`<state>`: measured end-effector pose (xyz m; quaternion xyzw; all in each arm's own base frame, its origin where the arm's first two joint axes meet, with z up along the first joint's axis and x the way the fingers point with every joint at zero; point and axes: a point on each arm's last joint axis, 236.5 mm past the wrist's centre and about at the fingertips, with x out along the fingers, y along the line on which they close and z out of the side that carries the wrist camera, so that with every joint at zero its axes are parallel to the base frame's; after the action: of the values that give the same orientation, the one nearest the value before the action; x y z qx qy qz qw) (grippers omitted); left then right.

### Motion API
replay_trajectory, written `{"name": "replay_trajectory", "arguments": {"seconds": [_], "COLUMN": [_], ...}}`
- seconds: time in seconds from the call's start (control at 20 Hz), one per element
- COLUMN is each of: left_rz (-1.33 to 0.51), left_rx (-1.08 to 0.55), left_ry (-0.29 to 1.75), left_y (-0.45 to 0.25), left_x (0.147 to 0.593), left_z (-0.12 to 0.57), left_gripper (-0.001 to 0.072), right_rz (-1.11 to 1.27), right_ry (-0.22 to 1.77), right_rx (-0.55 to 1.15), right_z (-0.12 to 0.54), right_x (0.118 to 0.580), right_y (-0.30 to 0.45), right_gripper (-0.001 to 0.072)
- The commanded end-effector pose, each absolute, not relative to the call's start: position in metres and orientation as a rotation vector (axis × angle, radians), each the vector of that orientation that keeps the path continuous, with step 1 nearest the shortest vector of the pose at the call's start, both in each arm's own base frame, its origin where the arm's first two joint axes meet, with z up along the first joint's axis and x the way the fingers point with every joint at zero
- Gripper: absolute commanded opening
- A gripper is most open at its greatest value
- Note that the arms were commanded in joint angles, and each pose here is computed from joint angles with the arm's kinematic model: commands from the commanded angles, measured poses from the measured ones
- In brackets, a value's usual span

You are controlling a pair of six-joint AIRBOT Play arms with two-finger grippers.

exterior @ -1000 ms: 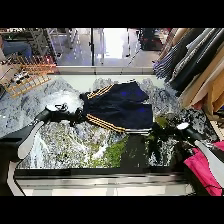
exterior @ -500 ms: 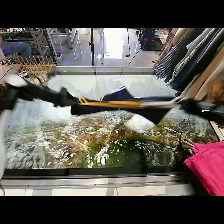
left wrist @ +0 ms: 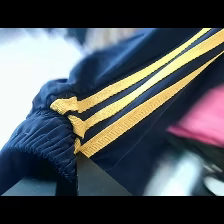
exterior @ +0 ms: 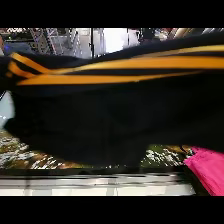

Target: Fold the clothes and pants, and hang the long-sleeved shirts on hangers.

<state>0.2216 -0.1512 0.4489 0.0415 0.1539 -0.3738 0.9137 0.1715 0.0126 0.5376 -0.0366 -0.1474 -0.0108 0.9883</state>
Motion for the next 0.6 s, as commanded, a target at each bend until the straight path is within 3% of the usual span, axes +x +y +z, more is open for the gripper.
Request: {"name": "replay_trajectory", "arguments": {"seconds": [0.0, 0.15, 0.3, 0.4, 0.55], "left_rz": [-0.639, -0.689, -0.666, -0.617, -0.529], "left_rx": [0.05, -0.148, -0.393, -0.507, -0.642], "left_ry": [0.286, 0.573, 0.784, 0.894, 0.997], "left_y": [-0.13, -0.129, -0.125, -0.124, -0.128], "left_x": [0.241, 0.329, 0.421, 0.473, 0.531], "left_z": [0.453, 0.359, 0.251, 0.173, 0.065], "left_gripper": [0.0012, 0.0012, 0.0012, 0.0013, 0.0012], "right_rz": [0.039, 0.241, 0.327, 0.309, 0.245], "right_ry": [-0.161, 0.177, 0.495, 0.64, 0.726], "right_rx": [-0.026, 0.085, 0.206, 0.267, 0.351], "right_z": [0.517, 0.418, 0.276, 0.182, 0.094], "right_x": [0.233, 0.351, 0.46, 0.513, 0.561], "right_y": [0.01, 0.026, 0.04, 0.042, 0.04], "right_gripper": [0.0009, 0.001, 0.001, 0.001, 0.001]}}
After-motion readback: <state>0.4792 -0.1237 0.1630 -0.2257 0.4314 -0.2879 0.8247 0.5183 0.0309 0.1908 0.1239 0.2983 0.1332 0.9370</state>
